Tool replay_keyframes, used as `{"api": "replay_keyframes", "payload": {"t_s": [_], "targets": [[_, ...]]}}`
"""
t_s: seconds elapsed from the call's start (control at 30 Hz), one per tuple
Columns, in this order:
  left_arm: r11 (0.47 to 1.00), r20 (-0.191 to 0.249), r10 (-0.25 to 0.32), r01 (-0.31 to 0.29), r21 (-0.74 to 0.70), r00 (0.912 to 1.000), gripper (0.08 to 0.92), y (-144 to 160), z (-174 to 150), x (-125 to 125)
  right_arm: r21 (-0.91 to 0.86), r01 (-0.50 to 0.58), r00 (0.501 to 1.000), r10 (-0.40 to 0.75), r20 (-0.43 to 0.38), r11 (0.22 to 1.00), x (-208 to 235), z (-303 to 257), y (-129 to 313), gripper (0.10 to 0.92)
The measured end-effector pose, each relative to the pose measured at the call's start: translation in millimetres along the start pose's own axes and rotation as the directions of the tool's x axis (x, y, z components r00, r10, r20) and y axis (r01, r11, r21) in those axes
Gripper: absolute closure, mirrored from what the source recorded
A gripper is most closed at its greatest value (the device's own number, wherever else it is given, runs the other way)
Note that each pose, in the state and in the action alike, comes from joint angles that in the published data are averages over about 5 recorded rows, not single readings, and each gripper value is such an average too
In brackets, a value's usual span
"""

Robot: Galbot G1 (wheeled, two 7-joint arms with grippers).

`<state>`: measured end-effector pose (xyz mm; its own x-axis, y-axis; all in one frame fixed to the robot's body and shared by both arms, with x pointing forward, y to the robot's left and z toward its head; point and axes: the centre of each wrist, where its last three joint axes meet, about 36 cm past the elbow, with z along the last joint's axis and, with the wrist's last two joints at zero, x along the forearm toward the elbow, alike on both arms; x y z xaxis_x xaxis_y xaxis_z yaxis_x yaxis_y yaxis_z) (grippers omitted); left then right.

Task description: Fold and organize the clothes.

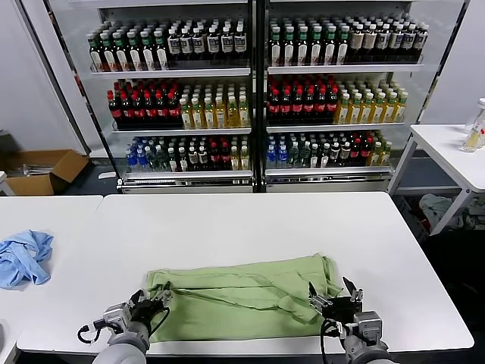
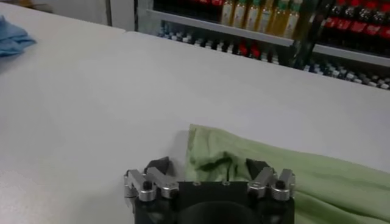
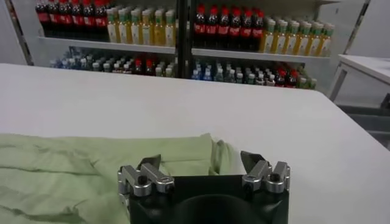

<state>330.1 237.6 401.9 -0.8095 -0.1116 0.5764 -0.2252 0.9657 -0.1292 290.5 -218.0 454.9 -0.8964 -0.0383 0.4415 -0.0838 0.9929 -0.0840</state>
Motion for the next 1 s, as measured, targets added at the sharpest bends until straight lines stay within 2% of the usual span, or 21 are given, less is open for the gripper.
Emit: {"api": "replay_keyframes", "payload": {"t_s": [0.33,0.63,0.73,0.87,1.0], "targets": [[1.000,-0.018,0.010,-0.010,-0.001,0.9998,0.619,-8.7,3.1,-2.3,0.003,-0.005,1.000,0.005,-0.002,1.000,-0.5,1.0,0.7,0.200],[0.999,0.008,0.020,-0.020,-0.038,0.9998,0.870,-7.1,0.2,-2.2,0.008,-0.009,1.000,0.009,0.006,1.000,-1.4,-1.0,-0.4,0.200],[0.998,0.026,0.010,-0.009,-0.060,0.9996,0.909,-2.4,-4.5,-0.1,0.011,-0.011,1.000,0.011,0.015,1.000,-1.5,-3.5,-1.7,0.200],[0.995,0.064,-0.017,0.023,-0.095,0.9978,0.912,11.2,-17.7,4.7,0.013,-0.012,1.000,0.012,0.022,1.000,-0.4,-5.7,-2.6,0.200],[0.987,0.112,-0.071,0.086,-0.137,0.9911,0.912,37.2,-36.2,9.2,0.013,-0.013,1.000,0.012,0.029,1.000,0.5,-7.6,-2.9,0.200]]}}
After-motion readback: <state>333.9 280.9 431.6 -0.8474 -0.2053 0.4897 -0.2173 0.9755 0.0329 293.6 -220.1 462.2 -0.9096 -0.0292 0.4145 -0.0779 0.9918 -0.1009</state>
